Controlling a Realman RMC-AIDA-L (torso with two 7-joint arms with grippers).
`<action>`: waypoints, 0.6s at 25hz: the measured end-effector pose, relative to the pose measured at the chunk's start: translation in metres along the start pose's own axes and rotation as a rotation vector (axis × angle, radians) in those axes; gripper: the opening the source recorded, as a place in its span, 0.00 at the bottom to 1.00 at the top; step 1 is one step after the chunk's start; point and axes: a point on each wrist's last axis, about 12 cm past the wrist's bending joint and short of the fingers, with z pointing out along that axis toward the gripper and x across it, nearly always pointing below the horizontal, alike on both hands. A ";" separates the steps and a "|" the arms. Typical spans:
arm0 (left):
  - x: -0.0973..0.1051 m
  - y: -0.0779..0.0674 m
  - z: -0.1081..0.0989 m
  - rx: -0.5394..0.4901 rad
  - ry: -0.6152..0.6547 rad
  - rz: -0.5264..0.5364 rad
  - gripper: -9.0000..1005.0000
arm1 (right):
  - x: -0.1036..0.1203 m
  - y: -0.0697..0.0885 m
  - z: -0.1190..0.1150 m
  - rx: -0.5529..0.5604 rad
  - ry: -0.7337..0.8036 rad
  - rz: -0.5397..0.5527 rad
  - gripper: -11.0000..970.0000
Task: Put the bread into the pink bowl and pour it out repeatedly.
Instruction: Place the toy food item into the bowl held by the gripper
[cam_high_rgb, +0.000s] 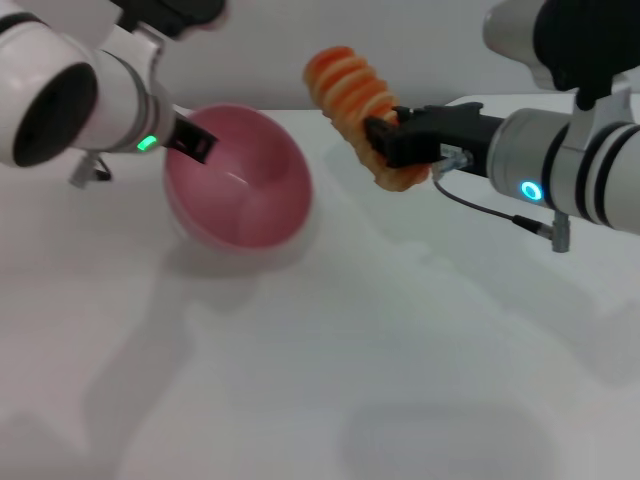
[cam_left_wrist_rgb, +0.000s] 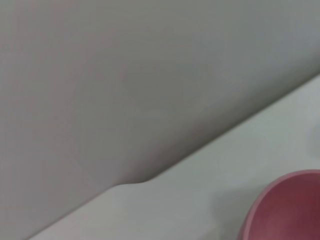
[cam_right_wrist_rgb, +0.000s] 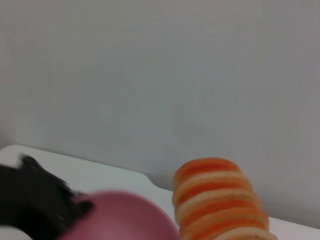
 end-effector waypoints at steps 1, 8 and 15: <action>-0.001 -0.014 0.000 0.044 -0.005 0.017 0.06 | -0.001 0.003 0.001 -0.008 -0.002 -0.006 0.32; -0.007 -0.030 -0.003 0.095 -0.034 0.039 0.06 | 0.002 0.013 0.009 -0.041 -0.001 -0.017 0.27; -0.010 -0.029 -0.005 0.095 -0.052 0.030 0.06 | 0.006 0.018 0.015 -0.067 0.013 -0.010 0.22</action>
